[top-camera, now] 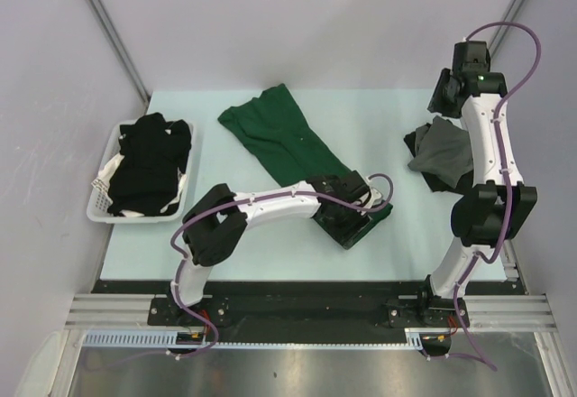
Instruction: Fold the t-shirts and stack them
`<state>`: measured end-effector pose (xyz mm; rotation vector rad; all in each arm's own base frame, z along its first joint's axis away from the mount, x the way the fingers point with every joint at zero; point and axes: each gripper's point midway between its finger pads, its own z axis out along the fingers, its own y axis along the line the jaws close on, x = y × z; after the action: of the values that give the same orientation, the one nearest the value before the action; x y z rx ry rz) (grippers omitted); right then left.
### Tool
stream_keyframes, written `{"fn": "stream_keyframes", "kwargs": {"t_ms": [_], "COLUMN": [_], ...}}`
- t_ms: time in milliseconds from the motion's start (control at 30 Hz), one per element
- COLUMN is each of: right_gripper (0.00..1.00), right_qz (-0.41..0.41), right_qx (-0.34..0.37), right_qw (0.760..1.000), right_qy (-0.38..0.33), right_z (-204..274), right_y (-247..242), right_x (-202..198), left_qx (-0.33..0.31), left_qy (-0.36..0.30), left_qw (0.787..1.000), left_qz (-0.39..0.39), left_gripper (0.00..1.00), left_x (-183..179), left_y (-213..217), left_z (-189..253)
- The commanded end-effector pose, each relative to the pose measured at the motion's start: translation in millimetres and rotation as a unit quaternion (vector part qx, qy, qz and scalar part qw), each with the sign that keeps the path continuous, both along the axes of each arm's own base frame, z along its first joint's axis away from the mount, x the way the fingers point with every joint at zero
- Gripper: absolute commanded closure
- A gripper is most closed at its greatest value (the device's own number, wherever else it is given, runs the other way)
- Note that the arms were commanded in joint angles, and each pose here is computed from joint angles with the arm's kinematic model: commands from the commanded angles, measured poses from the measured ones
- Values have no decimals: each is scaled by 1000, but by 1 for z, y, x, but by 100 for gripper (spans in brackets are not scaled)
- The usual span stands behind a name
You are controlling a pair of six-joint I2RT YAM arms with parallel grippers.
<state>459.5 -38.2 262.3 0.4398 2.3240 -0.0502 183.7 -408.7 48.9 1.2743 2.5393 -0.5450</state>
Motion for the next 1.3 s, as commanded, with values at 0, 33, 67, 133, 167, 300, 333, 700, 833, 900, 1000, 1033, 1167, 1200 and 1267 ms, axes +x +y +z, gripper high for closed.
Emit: {"fn": "stream_keyframes", "kwargs": {"t_ms": [0, 33, 67, 133, 167, 300, 333, 700, 833, 900, 1000, 1033, 1167, 1200, 1267], "right_gripper": [62, 62, 61, 61, 62, 61, 61, 62, 62, 62, 62, 62, 62, 62, 63], "right_qz": [3, 4, 2, 0, -1, -1, -2, 0, 2, 1, 2, 3, 1, 2, 0], "right_qx": [8, 10, 13, 19, 21, 29, 29, 44, 47, 47, 47, 47, 47, 46, 46], "right_qw": [999, 999, 999, 999, 999, 999, 999, 998, 998, 998, 998, 998, 998, 998, 998], "right_qy": [-32, -31, -30, -33, -34, -40, -39, -40, -41, -40, -42, -42, -41, -41, -42], "right_z": [20, 19, 18, 19, 20, 24, 23, 22, 22, 21, 22, 22, 21, 21, 21], "right_y": [3, 3, 0, -2, -3, -5, -6, -5, -4, -5, -4, -5, -6, -6, -8], "right_x": [-4, -4, -4, -5, -5, -4, -4, -7, -7, -7, -7, -7, -5, -5, -5], "left_qx": [-29, -29, -29, -23, -24, -20, -18, 34, 37, 37, 43, 45, 51, 55, 59], "left_qy": [-35, -35, -34, -29, -30, -31, -32, -56, -57, -58, -51, -47, -37, -32, -27], "left_qw": [999, 999, 999, 999, 999, 999, 999, 998, 998, 998, 998, 998, 998, 998, 998], "left_qz": [-12, -13, -14, -19, -19, -29, -30, -13, -12, -10, -8, -9, -7, -8, -6], "left_gripper": [37, 37, 37, 37, 37, 37, 37, 45, 49, 54, 66, 69, 90, 94, 100], "left_x": [9, 8, 8, 4, 5, -3, -4, 6, 5, 6, 2, -1, -8, -12, -16], "left_y": [-20, -21, -24, -27, -29, -36, -38, -23, -19, -17, -13, -10, 1, 6, 13], "left_z": [19, 18, 16, 12, 12, 7, 6, -22, -24, -23, -24, -26, -29, -31, -32]}}
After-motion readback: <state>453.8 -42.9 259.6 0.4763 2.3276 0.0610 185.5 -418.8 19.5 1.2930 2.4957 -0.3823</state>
